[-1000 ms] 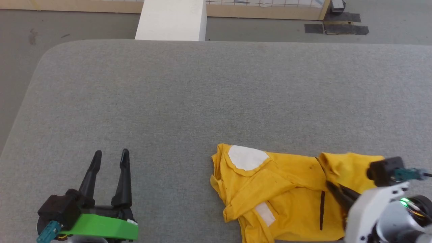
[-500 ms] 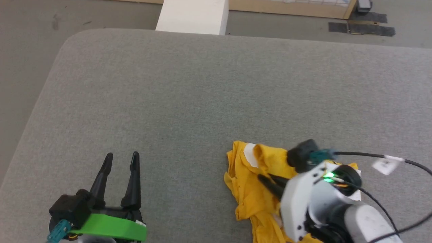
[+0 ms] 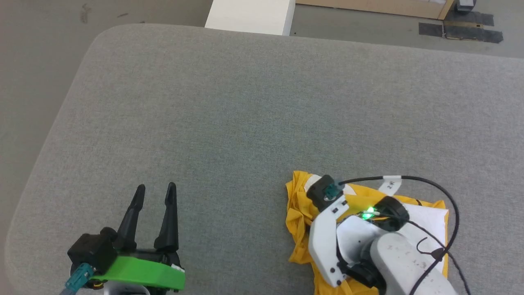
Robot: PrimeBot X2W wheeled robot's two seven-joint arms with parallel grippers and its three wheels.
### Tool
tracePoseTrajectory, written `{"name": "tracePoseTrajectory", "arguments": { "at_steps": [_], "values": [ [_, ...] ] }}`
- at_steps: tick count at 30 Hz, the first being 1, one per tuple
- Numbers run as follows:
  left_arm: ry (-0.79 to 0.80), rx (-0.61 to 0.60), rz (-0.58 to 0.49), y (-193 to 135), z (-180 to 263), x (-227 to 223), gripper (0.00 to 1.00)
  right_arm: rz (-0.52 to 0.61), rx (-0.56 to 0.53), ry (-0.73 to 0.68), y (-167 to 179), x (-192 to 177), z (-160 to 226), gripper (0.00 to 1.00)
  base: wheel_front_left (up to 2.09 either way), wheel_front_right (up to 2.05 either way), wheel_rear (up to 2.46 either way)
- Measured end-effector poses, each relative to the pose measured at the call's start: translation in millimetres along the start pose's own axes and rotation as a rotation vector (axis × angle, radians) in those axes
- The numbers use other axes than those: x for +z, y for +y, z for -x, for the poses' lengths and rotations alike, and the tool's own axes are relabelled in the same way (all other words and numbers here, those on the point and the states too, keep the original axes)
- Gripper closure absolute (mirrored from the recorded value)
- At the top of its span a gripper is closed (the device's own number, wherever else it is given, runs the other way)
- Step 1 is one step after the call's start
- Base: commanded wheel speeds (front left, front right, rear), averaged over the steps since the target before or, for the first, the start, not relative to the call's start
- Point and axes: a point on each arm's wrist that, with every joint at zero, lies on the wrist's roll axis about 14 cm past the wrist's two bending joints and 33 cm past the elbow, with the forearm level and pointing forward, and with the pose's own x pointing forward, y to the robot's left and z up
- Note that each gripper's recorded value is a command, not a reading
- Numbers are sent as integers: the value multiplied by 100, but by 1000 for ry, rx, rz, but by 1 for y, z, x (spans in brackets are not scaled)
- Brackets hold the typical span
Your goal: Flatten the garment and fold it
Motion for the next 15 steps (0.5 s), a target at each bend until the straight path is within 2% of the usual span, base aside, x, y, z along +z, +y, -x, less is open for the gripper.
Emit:
{"name": "tracePoseTrajectory", "arguments": {
  "at_steps": [1, 7, 13, 15],
  "values": [
    [-1, 1, 2, 0, 0, 0, 0, -2, 5, -2, 3, 1, -1, 0, 0, 0, 0],
    [-2, -14, 7, -4, -2, -1, 0, -48, 16, -96, 3, 20, 11, 0, 0, 0, 0],
    [-8, -51, 14, -15, -6, 0, 0, -172, -114, -343, -49, 47, 65, 0, 0, 0, 0],
    [-12, -65, 14, -19, -8, 2, 0, -218, -209, -439, -77, 45, 94, 0, 0, 0, 0]
  ]
}}
